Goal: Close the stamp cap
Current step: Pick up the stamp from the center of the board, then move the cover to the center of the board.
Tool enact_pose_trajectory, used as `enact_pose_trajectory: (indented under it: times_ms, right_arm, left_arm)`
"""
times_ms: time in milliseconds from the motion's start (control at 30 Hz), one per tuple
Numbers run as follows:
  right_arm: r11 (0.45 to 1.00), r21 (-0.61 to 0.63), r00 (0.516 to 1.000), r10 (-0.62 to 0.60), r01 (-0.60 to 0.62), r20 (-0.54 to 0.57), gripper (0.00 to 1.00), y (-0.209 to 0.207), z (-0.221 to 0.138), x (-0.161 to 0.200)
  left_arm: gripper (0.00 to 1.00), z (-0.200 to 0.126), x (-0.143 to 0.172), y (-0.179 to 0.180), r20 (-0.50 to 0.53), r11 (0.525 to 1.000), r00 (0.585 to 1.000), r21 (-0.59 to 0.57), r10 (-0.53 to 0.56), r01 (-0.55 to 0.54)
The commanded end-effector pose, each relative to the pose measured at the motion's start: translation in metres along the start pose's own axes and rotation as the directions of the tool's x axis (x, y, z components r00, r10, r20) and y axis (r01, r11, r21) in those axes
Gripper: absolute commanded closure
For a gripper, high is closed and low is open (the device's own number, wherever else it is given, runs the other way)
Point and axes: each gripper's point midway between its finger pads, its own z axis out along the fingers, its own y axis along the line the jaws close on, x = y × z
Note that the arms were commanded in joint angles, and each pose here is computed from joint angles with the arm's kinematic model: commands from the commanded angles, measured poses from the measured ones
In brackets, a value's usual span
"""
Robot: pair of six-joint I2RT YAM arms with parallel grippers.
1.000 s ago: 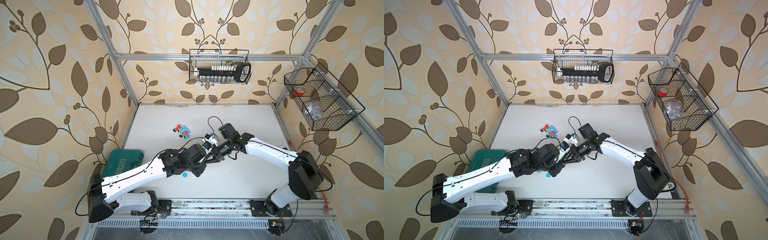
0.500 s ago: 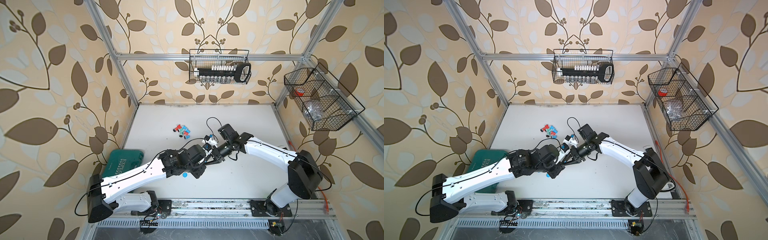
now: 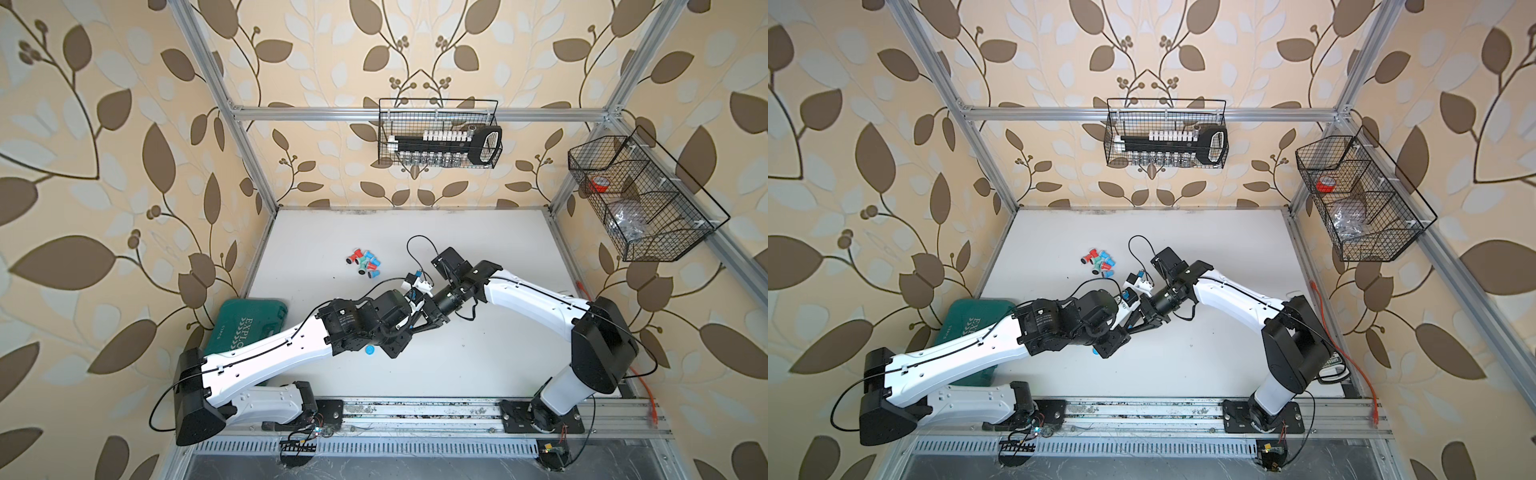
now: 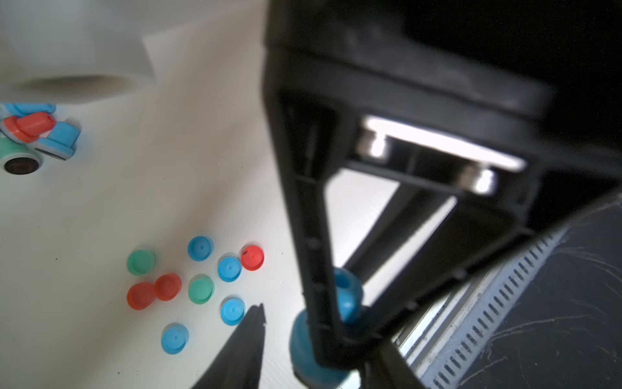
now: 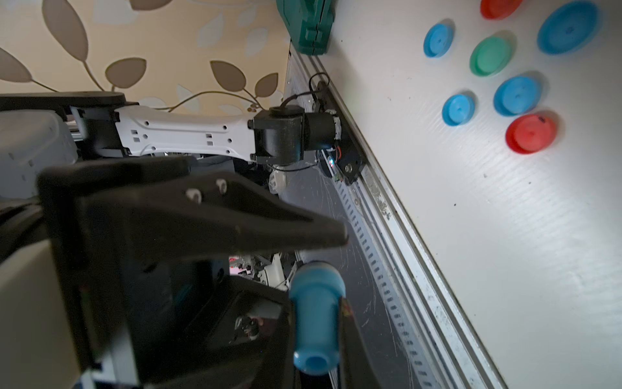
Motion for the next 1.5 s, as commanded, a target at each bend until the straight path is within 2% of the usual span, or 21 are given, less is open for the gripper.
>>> enact_pose_trajectory:
  times_ms: [0, 167, 300, 367, 433, 567, 600, 767, 900, 1200, 1467]
  right_arm:
    - [1.0, 0.009, 0.999, -0.018, 0.018, -0.03, 1.0, 0.008, 0.003, 0.005]
    - [0.988, 0.138, 0.993, 0.049, -0.064, 0.11, 1.0, -0.024, -0.032, -0.02]
    - [0.938, 0.308, 0.963, 0.077, -0.158, 0.259, 1.0, -0.061, -0.084, -0.035]
    - [0.891, 0.395, 0.941, 0.094, -0.226, 0.325, 1.0, -0.08, -0.11, -0.038]
    - [0.861, 0.436, 0.926, 0.096, -0.262, 0.366, 1.0, -0.089, -0.125, -0.04]
    - [0.855, 0.435, 0.917, 0.106, -0.282, 0.385, 1.0, -0.092, -0.127, -0.04]
    - [0.855, 0.435, 0.916, 0.105, -0.282, 0.387, 1.0, -0.093, -0.126, -0.04]
    - [0.854, 0.436, 0.916, 0.107, -0.284, 0.387, 1.0, -0.095, -0.126, -0.041]
    - [0.853, 0.443, 0.918, 0.099, -0.277, 0.383, 1.0, -0.094, -0.128, -0.042]
    - [0.859, 0.425, 0.912, 0.108, -0.286, 0.396, 1.0, -0.097, -0.131, -0.042]
    - [0.862, 0.412, 0.907, 0.118, -0.296, 0.404, 1.0, -0.1, -0.134, -0.039]
  left_arm:
    - [0.35, -0.007, -0.008, 0.013, 0.042, 0.997, 0.999, -0.068, -0.018, 0.021]
    - [0.26, -0.017, -0.008, 0.022, 0.09, 0.993, 0.995, -0.103, -0.041, 0.05]
    - [0.19, -0.02, 0.003, 0.04, 0.067, 0.979, 0.997, -0.196, -0.045, 0.057]
    - [0.2, -0.015, 0.011, 0.051, 0.038, 0.968, 0.997, -0.236, -0.073, 0.08]
    - [0.25, -0.002, 0.021, 0.063, -0.008, 0.96, 0.99, -0.243, -0.142, 0.136]
    - [0.4, 0.035, 0.045, 0.101, -0.122, 0.909, 0.927, -0.277, -0.355, 0.312]
    - [0.44, 0.043, 0.048, 0.107, -0.147, 0.9, 0.913, -0.284, -0.381, 0.33]
    - [0.56, 0.079, 0.045, 0.122, -0.251, 0.893, 0.894, -0.361, -0.37, 0.268]
    - [0.64, 0.095, 0.046, 0.129, -0.319, 0.894, 0.88, -0.395, -0.351, 0.213]
    - [0.69, 0.116, 0.05, 0.131, -0.382, 0.901, 0.858, -0.392, -0.342, 0.185]
    - [0.71, 0.119, 0.057, 0.13, -0.404, 0.904, 0.85, -0.39, -0.339, 0.176]
